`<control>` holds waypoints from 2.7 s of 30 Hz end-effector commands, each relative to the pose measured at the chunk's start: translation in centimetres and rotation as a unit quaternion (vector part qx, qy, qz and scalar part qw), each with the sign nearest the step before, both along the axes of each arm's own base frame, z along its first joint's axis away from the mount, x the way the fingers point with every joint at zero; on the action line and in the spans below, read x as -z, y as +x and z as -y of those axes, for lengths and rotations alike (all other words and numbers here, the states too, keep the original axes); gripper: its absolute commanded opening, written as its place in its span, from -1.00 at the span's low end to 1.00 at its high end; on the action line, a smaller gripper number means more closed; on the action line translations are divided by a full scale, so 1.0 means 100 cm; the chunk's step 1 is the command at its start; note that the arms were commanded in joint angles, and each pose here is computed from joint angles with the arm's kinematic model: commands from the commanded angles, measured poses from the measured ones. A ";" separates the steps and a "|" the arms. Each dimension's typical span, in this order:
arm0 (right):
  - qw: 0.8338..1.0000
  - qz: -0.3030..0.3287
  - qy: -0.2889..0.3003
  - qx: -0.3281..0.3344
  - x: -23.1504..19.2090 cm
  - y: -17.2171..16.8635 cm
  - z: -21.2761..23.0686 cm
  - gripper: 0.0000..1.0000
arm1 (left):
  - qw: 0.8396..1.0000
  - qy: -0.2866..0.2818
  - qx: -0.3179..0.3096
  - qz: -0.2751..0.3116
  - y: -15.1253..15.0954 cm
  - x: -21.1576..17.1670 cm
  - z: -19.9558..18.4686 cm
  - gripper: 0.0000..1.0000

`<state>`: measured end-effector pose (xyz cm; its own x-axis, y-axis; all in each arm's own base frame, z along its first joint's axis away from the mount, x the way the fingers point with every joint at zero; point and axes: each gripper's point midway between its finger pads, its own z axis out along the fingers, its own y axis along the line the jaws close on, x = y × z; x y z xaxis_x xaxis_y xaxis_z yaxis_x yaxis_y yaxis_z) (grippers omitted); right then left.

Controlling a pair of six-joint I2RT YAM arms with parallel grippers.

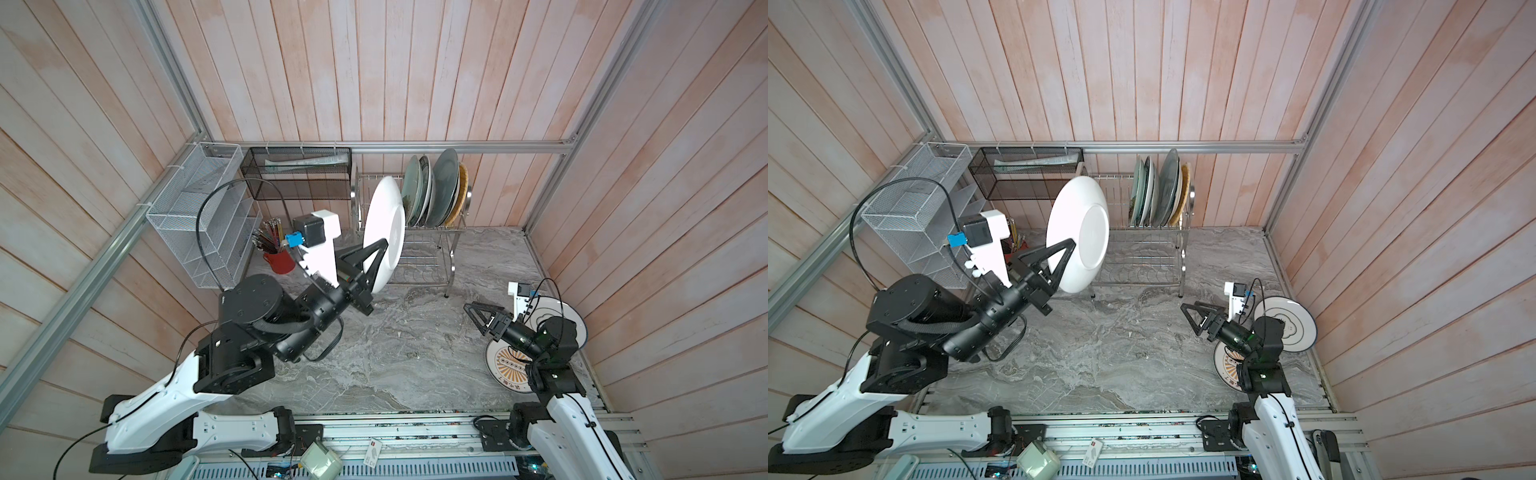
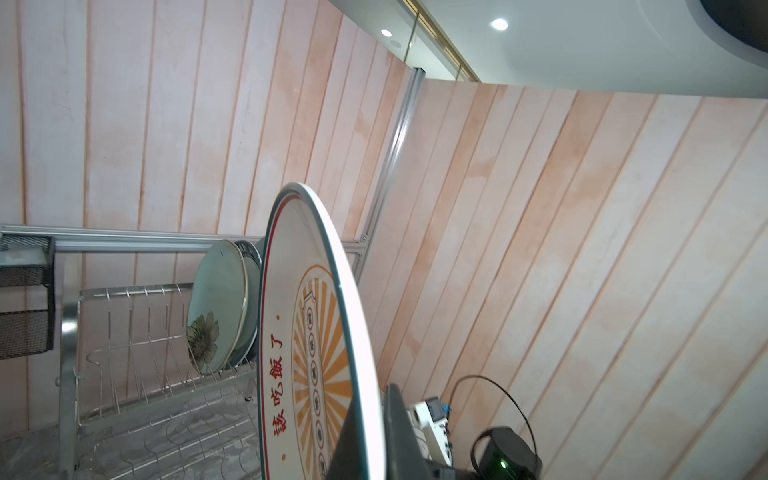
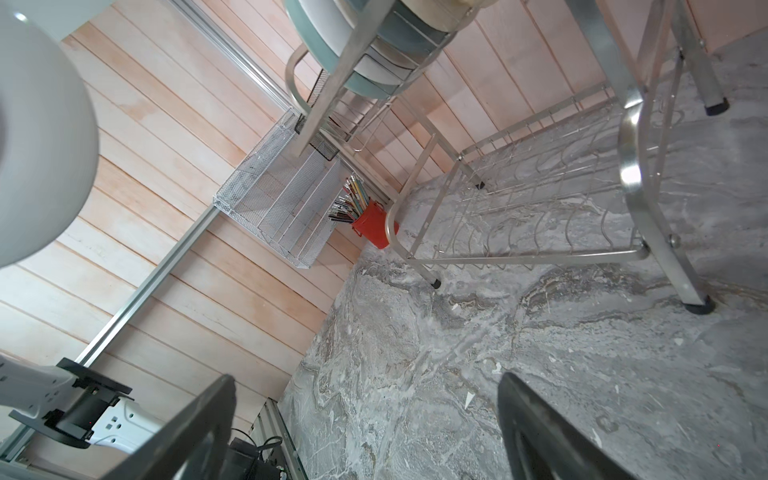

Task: Load the plates into the dish rack
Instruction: 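Carry the sunburst plate with the left gripper up over the rack, then lower the sunburst plate into the rack slot in front of the flower plate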

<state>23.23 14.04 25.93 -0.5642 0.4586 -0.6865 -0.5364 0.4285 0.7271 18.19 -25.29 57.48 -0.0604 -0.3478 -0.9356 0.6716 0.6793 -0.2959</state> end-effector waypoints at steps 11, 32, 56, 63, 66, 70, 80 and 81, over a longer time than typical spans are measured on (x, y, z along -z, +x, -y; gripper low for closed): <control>1.000 -0.005 0.006 -0.008 -0.001 -0.025 -0.001 0.96 | 0.998 0.018 -0.052 -0.020 0.145 0.006 0.035 -1.00; 1.000 -0.010 -0.016 0.001 -0.008 -0.033 0.001 0.96 | 0.993 0.048 -0.080 -0.071 0.286 0.056 0.055 -1.00; 1.000 -0.012 -0.009 -0.001 -0.008 -0.036 0.000 0.96 | 0.989 0.052 -0.088 -0.102 0.319 0.095 0.059 -1.00; 1.000 -0.013 -0.005 0.003 -0.005 -0.035 0.001 0.96 | 0.992 0.034 -0.095 -0.075 0.313 0.068 0.055 -1.00; 1.000 -0.013 -0.004 0.000 -0.005 -0.035 0.000 0.96 | 0.991 0.043 -0.094 -0.086 0.319 0.081 0.058 -1.00; 1.000 -0.014 -0.006 0.000 -0.005 -0.035 0.001 0.96 | 0.988 0.053 -0.097 -0.106 0.326 0.100 0.062 -1.00; 1.000 -0.019 -0.007 0.001 -0.002 -0.035 0.001 0.96 | 0.980 0.075 -0.123 -0.134 0.339 0.132 0.060 -1.00; 1.000 -0.019 -0.007 0.001 -0.002 -0.035 0.001 0.96 | 0.980 0.079 -0.124 -0.136 0.340 0.136 0.060 -1.00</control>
<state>19.79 13.94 26.12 -0.5966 0.4503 -0.6643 -0.5002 0.4386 0.7466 51.52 -31.16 44.42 -0.2620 -0.2331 -0.9365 0.4056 0.8539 -0.3260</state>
